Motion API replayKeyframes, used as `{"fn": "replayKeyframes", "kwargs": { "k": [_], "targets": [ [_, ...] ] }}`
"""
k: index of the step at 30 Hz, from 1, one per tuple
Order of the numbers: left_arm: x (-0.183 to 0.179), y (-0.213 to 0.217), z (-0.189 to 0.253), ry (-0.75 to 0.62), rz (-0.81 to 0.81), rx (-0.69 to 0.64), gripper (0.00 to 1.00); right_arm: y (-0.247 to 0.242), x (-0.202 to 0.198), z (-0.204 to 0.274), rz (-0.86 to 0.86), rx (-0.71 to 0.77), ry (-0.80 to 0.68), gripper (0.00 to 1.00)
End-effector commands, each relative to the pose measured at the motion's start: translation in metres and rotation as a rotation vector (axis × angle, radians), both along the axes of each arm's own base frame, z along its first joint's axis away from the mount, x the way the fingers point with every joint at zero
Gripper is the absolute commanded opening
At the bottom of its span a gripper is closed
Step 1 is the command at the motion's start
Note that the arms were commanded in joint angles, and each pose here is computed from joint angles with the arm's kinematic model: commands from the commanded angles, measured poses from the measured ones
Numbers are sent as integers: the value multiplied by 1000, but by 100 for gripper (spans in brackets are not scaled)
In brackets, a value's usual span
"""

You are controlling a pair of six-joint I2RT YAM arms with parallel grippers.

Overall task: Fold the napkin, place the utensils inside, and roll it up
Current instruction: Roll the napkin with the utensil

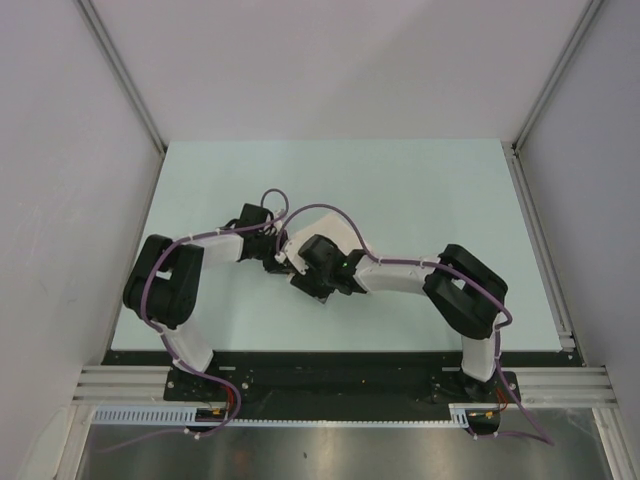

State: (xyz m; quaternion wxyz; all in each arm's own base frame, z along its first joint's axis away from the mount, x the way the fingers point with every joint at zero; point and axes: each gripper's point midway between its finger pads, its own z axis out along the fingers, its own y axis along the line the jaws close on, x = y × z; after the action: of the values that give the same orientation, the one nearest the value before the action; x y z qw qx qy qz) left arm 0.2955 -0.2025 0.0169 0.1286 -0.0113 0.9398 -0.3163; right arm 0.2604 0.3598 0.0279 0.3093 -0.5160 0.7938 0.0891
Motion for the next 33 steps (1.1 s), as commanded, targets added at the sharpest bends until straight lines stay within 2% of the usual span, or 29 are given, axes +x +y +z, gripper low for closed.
{"fn": "replayKeyframes", "kwargs": {
  "k": [1, 3, 7, 8, 10, 14, 17, 24, 27, 30, 33],
  "targets": [
    [10, 14, -17, -82, 25, 85, 8, -6, 20, -12, -75, -30, 1, 64],
    [12, 13, -11, -101, 28, 75, 12, -10, 22, -18, -83, -26, 31, 62],
    [19, 13, 0, -146, 47, 68, 25, -11, 9, -25, -51, -2, 149, 47],
    [19, 14, 1, -150, 54, 71, 33, -10, 6, -26, -39, 4, 169, 46],
    [26, 15, 14, -189, 75, 56, 39, -11, -4, -28, -9, 18, 238, 42],
    [37, 24, 38, -276, 144, 48, 61, -10, -23, -33, 27, 39, 388, 37],
    [38, 36, 52, -333, 188, 62, 68, -9, -36, -32, 37, 61, 499, 32],
    [17, 63, 54, -395, 264, 108, 69, -3, -55, -17, 49, 113, 696, 27],
    [9, 55, 61, -458, 237, 34, 70, 0, -60, -12, 51, 106, 762, 26],
    [-5, 42, 62, -469, 196, -61, 68, 6, -61, -11, 50, 98, 808, 26],
    [-16, 39, 53, -450, 179, -87, 67, 9, -57, -14, 34, 80, 837, 25]
  ]
}}
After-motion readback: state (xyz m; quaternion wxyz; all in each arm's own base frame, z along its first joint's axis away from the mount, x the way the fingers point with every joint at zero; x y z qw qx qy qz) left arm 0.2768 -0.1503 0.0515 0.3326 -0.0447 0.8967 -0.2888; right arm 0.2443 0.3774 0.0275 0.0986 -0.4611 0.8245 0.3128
